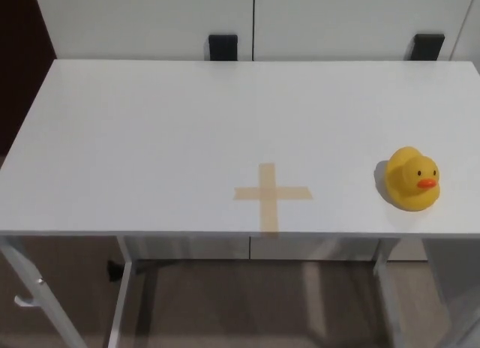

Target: The robot uses its right hand to push the yellow duck toy to the center of the white desk.

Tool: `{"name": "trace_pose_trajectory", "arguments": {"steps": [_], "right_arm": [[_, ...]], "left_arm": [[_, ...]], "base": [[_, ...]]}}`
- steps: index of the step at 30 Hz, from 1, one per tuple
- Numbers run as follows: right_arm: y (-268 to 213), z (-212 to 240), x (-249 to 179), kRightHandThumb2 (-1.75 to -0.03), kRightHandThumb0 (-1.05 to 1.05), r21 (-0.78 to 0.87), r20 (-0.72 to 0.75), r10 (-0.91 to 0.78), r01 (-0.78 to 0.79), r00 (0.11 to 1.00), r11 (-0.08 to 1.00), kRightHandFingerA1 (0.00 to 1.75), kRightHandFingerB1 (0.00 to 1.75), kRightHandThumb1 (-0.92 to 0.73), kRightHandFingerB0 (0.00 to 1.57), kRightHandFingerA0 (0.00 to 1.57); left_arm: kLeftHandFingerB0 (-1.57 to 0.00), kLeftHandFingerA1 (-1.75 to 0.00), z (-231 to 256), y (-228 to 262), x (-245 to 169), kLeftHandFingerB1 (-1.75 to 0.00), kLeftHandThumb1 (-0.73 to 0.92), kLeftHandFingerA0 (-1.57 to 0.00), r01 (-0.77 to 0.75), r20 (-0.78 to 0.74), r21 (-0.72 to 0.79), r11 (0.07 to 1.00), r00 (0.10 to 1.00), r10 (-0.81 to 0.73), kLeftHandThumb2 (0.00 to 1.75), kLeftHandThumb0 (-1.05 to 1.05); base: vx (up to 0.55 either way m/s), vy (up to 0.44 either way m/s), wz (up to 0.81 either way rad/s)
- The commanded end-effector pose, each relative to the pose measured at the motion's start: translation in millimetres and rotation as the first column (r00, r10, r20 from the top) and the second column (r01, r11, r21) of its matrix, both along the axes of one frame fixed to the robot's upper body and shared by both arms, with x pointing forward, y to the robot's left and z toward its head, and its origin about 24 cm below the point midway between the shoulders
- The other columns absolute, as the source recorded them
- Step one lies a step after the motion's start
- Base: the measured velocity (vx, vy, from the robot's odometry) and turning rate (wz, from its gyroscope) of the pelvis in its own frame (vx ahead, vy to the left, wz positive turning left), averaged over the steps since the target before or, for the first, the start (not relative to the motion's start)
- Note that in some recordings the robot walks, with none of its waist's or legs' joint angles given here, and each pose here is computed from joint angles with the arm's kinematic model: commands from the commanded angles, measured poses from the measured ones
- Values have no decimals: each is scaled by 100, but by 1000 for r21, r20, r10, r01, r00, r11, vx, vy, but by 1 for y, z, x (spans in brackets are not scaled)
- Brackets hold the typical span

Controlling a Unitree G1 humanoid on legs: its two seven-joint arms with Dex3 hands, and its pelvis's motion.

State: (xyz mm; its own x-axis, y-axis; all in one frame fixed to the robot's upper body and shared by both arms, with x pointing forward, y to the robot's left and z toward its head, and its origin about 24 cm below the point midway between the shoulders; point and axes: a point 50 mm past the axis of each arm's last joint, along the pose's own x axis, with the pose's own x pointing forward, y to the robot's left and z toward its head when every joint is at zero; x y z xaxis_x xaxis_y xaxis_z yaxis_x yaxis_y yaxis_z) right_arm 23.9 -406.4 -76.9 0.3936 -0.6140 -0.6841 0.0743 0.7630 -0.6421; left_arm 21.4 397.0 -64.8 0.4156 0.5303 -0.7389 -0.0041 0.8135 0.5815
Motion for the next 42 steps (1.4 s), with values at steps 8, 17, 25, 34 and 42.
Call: {"name": "trace_pose_trajectory", "arguments": {"steps": [8,17,25,34,42], "right_arm": [[-15,20,8,-73,6,-12,210,-65,69,976,998,53,45,-62,48,71],[-46,61,36,-105,-99,36,568,-232,258,789,965,40,36,-63,0,10],[-71,132,74,-84,-79,22,806,-122,177,580,984,25,5,-58,0,0],[-64,188,116,-62,-90,-73,903,42,57,427,996,56,28,-75,0,3],[-47,221,154,-65,-105,-164,905,183,-83,383,983,101,78,-79,0,6]], "left_arm": [[-70,-76,10,10,4,-64,63,-78,-193,158,-43,980,967,197,75,-5],[-69,-78,37,18,32,-65,62,-75,-317,467,-123,941,818,336,82,-7],[-68,-71,45,22,52,-61,64,-76,-310,517,-152,939,785,343,80,-3],[-68,-72,47,18,70,-61,63,-78,-270,562,-200,942,756,336,84,-2],[-68,-74,45,9,72,-63,60,-77,-242,556,-206,948,769,317,89,2]], "base": [[0,0,0],[0,0,0],[0,0,0],[0,0,0],[0,0,0]]}}
